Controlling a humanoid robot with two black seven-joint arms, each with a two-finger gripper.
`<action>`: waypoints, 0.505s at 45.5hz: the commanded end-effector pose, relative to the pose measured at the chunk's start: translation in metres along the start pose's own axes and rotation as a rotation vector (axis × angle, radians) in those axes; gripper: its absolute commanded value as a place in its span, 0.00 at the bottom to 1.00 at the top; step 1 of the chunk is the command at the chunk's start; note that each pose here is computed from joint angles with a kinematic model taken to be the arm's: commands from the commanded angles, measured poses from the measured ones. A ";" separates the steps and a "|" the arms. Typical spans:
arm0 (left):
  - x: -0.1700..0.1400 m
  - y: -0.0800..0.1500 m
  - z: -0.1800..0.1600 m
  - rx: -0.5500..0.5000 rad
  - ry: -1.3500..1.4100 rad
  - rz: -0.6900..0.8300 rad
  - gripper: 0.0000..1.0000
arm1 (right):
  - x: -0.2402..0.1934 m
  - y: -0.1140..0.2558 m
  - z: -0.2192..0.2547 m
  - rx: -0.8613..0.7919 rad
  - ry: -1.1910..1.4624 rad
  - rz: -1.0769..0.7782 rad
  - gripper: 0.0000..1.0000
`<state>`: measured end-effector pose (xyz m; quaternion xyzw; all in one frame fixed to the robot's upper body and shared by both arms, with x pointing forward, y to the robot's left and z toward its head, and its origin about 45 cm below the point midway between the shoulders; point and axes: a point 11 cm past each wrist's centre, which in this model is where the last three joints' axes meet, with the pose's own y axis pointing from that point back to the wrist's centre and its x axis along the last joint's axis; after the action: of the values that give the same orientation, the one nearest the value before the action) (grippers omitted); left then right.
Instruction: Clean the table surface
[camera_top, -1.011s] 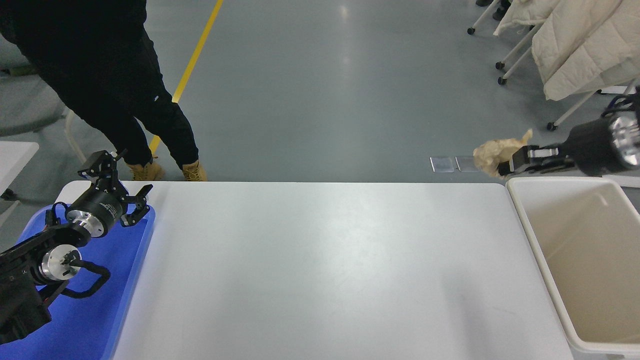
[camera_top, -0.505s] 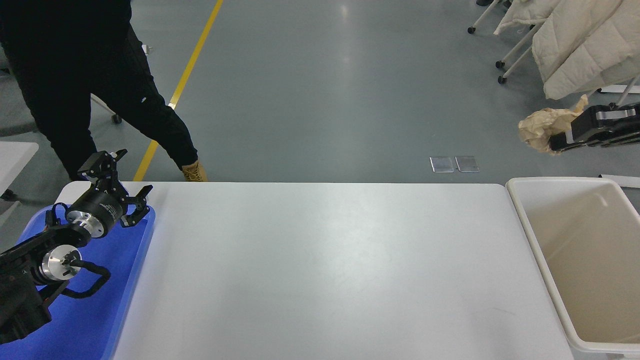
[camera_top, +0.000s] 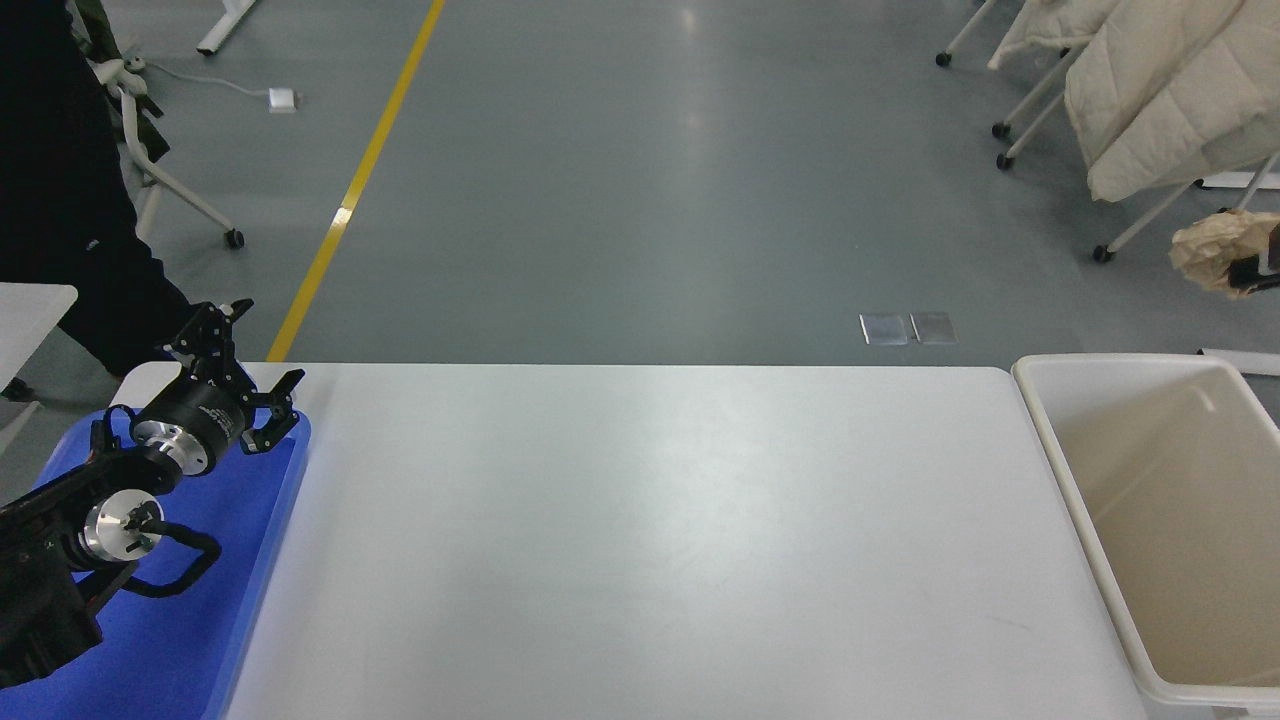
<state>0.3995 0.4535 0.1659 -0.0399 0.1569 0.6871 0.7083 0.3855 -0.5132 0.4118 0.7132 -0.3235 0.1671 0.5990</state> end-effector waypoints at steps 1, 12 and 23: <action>0.000 0.000 0.000 0.000 0.000 0.000 1.00 | -0.026 -0.038 0.069 -0.156 -0.054 0.108 0.00; 0.000 0.000 0.000 0.001 -0.001 -0.001 1.00 | -0.078 -0.103 0.116 -0.284 -0.084 0.215 0.00; 0.000 0.000 0.000 0.000 0.000 0.000 1.00 | -0.138 -0.167 0.113 -0.350 -0.151 0.298 0.00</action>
<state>0.3995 0.4534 0.1658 -0.0396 0.1569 0.6870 0.7084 0.3923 -0.5851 0.2555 0.5960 -0.4475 0.1455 0.6506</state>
